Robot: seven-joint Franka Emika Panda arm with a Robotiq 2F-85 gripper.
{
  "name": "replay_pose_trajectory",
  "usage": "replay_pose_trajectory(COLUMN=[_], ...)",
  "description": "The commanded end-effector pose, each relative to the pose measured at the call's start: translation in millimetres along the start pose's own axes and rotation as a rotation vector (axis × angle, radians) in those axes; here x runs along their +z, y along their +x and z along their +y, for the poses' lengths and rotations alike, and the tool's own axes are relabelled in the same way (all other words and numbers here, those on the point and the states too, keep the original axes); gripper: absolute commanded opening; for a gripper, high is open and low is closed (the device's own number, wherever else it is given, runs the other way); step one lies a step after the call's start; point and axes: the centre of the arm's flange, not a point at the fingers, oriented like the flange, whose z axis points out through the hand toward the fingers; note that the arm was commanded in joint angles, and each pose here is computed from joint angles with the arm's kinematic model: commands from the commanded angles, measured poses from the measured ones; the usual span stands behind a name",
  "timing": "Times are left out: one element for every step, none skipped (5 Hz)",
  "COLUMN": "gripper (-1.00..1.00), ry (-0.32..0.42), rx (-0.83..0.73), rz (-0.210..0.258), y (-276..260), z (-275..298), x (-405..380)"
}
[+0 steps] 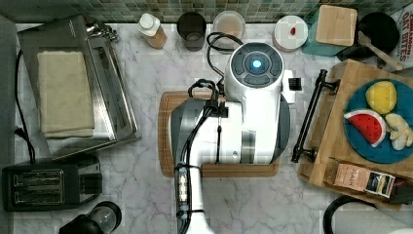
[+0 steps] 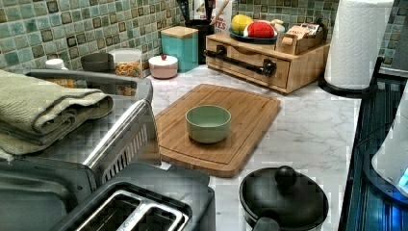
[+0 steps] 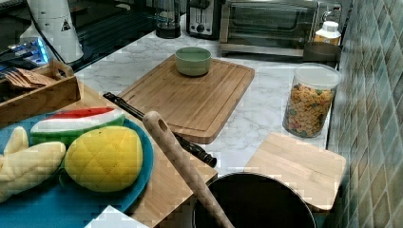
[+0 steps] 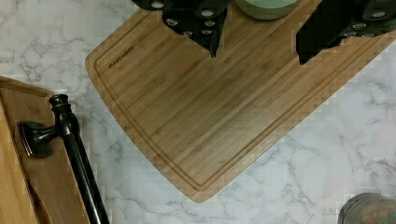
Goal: Open the drawer.
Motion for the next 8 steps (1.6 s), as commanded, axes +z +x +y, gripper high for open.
replay_pose_trajectory(gripper=[1.0,1.0,1.0,1.0,1.0,1.0,1.0,1.0], ry=[-0.008,-0.021,-0.045,-0.067,-0.089,-0.091,-0.072,-0.052], rx=[-0.002,-0.019,-0.125,-0.224,-0.3,-0.338,-0.345,-0.35], rz=[-0.003,0.021,0.112,0.075,0.067,0.003,0.045,0.147], y=[-1,5,26,65,101,131,143,139], z=[1,7,29,49,68,86,100,113], x=[3,11,26,29,29,39,45,50])
